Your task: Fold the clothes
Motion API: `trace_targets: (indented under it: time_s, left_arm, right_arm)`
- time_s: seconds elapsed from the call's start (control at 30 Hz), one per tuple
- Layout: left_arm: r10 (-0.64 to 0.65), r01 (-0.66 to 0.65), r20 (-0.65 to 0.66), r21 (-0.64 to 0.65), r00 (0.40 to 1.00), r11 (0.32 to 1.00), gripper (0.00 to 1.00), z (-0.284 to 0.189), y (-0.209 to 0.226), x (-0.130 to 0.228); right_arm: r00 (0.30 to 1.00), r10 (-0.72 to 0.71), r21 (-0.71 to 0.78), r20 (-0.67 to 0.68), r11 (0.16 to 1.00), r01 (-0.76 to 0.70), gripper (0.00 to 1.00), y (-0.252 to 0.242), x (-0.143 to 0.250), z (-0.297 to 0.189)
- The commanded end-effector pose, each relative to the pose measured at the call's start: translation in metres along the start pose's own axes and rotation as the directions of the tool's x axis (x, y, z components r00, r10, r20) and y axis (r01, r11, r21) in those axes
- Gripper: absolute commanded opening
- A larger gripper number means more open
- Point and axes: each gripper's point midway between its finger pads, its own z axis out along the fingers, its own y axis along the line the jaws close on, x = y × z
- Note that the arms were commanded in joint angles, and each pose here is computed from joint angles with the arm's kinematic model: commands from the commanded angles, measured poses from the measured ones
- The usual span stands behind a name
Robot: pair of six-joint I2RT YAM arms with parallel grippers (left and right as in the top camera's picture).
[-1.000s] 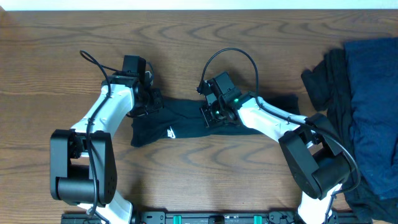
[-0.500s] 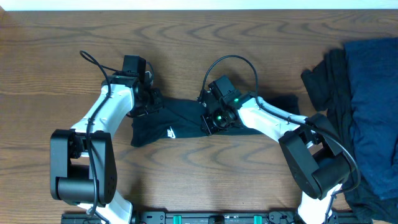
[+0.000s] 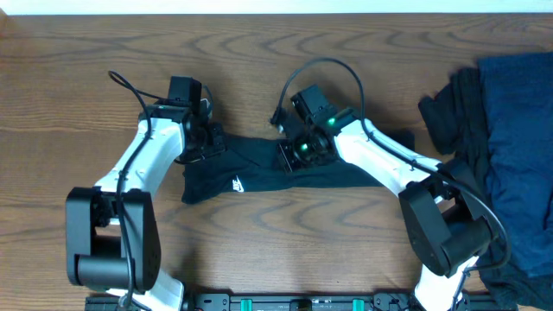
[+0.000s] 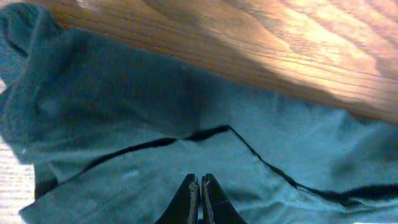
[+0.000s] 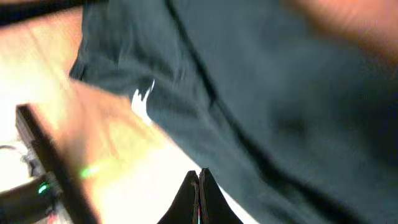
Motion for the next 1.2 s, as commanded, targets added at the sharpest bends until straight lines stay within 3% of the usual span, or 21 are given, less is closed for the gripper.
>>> trace_targets:
  time_s: [0.0, 0.2, 0.3, 0.53, 1.17]
  left_arm:
    - [0.003, -0.003, 0.009, 0.01, 1.0, 1.0, 0.07, -0.009, -0.004, -0.001]
    - [-0.001, 0.002, -0.017, 0.015, 1.0, 1.0, 0.06, -0.009, -0.005, 0.005]
    - [0.017, -0.013, -0.047, 0.099, 0.999, 0.995, 0.06, -0.01, -0.019, 0.01]
    - [0.048, -0.037, -0.072, 0.151, 0.996, 0.988, 0.07, -0.01, -0.035, 0.019]
    - [0.09, -0.079, -0.084, 0.124, 0.992, 0.989, 0.06, 0.004, -0.041, 0.03]
  right_arm:
    - [0.994, -0.059, 0.123, 0.091, 0.991, 0.048, 0.01, -0.017, -0.024, -0.015]
    - [0.992, -0.062, 0.136, 0.114, 0.99, 0.046, 0.01, -0.026, -0.033, 0.008]
    - [0.993, -0.029, 0.124, 0.117, 0.992, 0.014, 0.01, -0.032, -0.034, 0.026]
    - [0.999, 0.023, 0.034, 0.026, 0.999, -0.024, 0.01, -0.026, -0.012, 0.056]
    - [0.99, 0.089, -0.085, -0.105, 0.992, -0.098, 0.01, -0.007, 0.017, 0.053]
